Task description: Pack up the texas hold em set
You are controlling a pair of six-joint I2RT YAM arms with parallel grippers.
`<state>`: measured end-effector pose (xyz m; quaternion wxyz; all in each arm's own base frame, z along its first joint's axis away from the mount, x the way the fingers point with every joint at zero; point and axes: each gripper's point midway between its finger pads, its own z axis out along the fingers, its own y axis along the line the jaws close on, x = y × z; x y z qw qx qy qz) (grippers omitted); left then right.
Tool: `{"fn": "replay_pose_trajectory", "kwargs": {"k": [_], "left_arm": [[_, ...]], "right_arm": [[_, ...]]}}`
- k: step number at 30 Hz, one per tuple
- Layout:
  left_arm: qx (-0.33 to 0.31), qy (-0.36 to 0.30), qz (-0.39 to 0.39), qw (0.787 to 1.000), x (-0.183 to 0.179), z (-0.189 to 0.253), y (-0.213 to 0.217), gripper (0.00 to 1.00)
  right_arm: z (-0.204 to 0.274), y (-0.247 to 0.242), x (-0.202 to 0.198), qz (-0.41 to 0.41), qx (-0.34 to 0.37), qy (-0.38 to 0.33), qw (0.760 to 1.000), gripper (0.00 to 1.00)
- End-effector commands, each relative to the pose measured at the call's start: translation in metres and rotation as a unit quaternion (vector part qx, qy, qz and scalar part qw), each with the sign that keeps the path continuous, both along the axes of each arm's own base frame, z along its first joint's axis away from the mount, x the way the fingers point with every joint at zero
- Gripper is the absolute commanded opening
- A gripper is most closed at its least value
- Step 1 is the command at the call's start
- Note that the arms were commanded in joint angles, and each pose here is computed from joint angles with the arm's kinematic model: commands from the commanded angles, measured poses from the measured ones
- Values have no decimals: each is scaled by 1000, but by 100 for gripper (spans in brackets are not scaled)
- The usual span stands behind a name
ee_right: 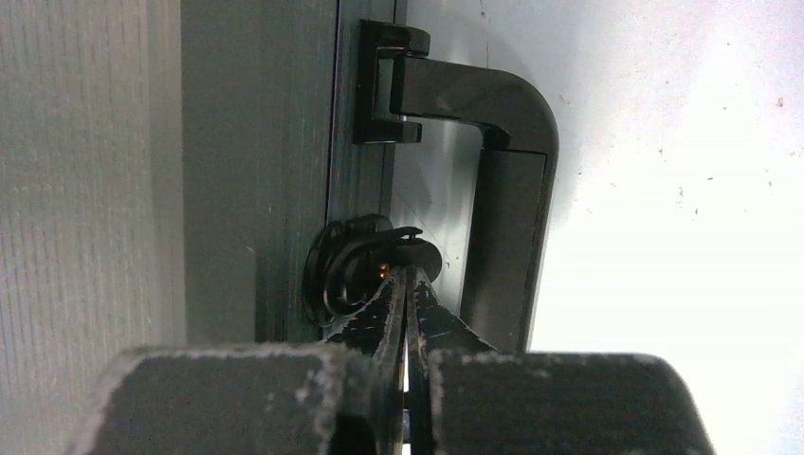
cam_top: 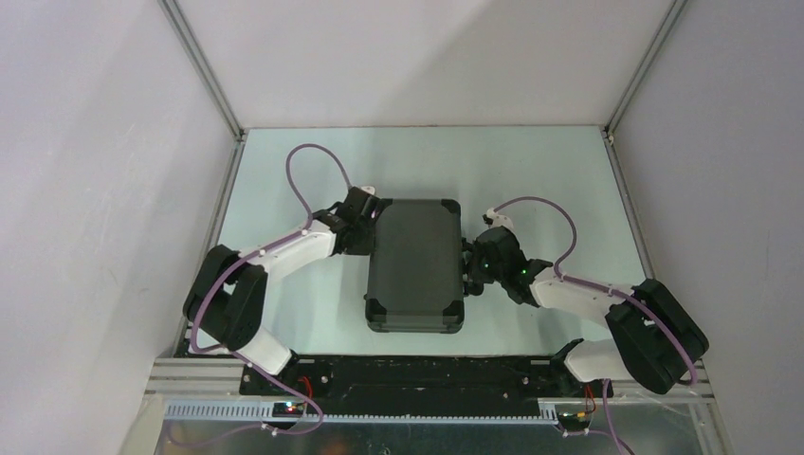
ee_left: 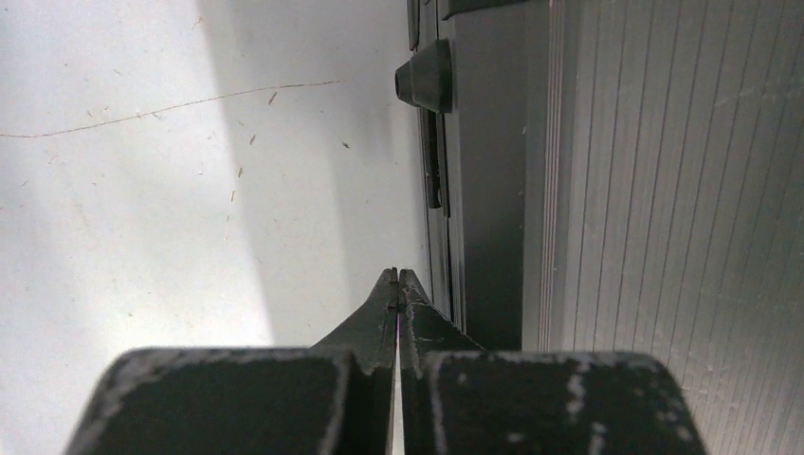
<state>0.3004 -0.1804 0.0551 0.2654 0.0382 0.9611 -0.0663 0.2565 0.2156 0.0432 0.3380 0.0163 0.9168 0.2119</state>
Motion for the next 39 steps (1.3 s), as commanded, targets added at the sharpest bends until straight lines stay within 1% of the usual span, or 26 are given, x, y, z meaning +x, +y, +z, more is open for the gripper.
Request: {"fn": "replay_pose_trajectory", "kwargs": {"k": [1, 3, 4, 5, 6, 7, 8, 11, 15, 17, 20, 24, 27, 31, 35, 39], "left_arm": [[-214, -25, -113, 970, -10, 50, -133, 0], [-213, -25, -114, 970, -10, 50, -133, 0], [-213, -26, -114, 970, -10, 51, -133, 0], [-212, -27, -114, 970, -10, 51, -132, 0], [-212, -28, -114, 970, -10, 51, -132, 0], [-212, -28, -113, 970, -10, 51, -132, 0], [-212, -27, -113, 970, -10, 50, -132, 0], [-213, -27, -113, 970, -9, 51, -133, 0], [-214, -29, -112, 970, -8, 53, -133, 0], [-213, -29, -111, 970, -8, 53, -133, 0], [-214, -29, -111, 970, -8, 53, -133, 0], [-214, -29, -112, 970, -8, 53, -134, 0], [-213, -30, -112, 970, -8, 53, -133, 0], [-210, -31, -111, 971, -8, 52, -132, 0], [-208, -31, -111, 971, -8, 53, -131, 0], [-207, -32, -109, 972, -8, 52, -130, 0]], "right_arm": [[18, 83, -95, 206, 165, 146, 953, 0], [22, 78, -86, 191, 161, 131, 960, 0], [19, 71, -82, 172, 144, 129, 966, 0], [27, 67, -74, 163, 141, 110, 970, 0], [19, 53, -70, 135, 109, 112, 978, 0], [30, 47, -61, 123, 100, 88, 983, 0], [31, 33, -56, 96, 72, 76, 990, 0], [41, 8, -42, 57, 45, 48, 996, 0], [51, -9, -31, 39, 50, 36, 997, 0], [51, -11, -28, 40, 56, 39, 997, 0], [46, -18, -22, 23, 47, 44, 998, 0], [50, -35, -12, -26, 29, 26, 999, 0], [60, -54, -1, -70, 16, -3, 997, 0], [66, -78, 4, -108, 6, -13, 994, 0], [58, -92, 3, -119, -8, 6, 993, 0], [39, -90, -3, -105, -11, 41, 994, 0]]}}
